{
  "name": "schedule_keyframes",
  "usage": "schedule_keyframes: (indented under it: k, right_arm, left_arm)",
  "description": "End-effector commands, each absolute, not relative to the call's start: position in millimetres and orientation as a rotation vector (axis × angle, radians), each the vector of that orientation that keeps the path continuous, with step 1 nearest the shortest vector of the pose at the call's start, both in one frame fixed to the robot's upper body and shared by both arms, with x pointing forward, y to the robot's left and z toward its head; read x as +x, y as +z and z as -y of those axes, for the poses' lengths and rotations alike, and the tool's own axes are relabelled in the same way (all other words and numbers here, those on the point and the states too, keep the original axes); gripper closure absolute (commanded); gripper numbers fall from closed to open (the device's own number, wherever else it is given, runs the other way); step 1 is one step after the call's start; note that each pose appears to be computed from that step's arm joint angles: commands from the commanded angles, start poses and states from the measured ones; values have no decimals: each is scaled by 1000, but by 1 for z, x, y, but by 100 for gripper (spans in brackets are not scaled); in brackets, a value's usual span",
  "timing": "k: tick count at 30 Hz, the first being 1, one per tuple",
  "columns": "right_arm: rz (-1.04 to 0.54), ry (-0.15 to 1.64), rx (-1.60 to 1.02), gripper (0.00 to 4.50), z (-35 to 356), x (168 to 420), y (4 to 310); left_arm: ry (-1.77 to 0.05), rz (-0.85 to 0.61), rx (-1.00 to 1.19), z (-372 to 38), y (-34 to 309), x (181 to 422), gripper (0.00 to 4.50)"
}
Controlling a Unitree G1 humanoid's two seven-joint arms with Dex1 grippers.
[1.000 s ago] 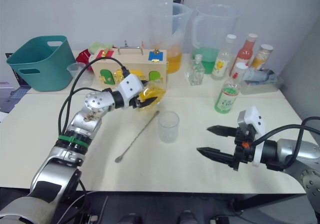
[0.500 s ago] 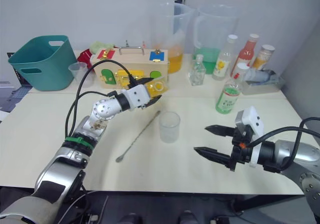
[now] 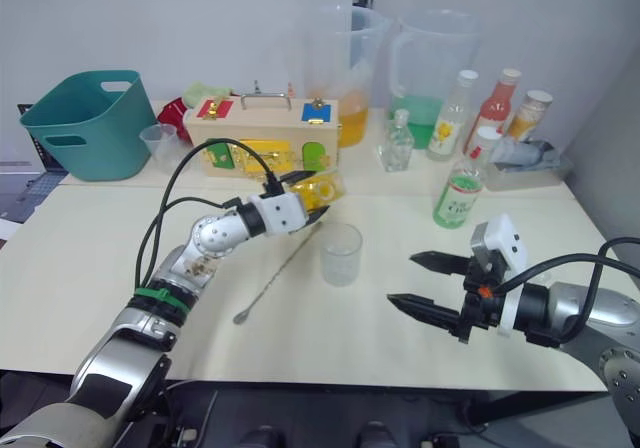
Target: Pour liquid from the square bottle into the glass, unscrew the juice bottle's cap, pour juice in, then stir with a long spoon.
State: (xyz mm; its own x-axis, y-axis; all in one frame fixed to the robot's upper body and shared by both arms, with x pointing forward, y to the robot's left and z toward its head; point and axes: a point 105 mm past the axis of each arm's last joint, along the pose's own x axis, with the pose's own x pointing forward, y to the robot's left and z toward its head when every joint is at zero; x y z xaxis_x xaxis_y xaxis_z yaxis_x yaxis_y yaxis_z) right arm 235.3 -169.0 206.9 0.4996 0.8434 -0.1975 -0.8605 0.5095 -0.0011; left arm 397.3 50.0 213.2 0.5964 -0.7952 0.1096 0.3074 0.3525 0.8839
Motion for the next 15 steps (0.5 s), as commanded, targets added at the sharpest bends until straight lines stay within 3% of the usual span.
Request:
schedule_keyframes:
  k: [1,15]
  right_arm:
    - [-151,1031,-138,2,168,232,216]
    - [-155,1002,-142,2,171,234,215]
  left_arm:
    - [-707,824,975,-41,256,380,170]
    - [-677,901,1110,-35,252,378,170]
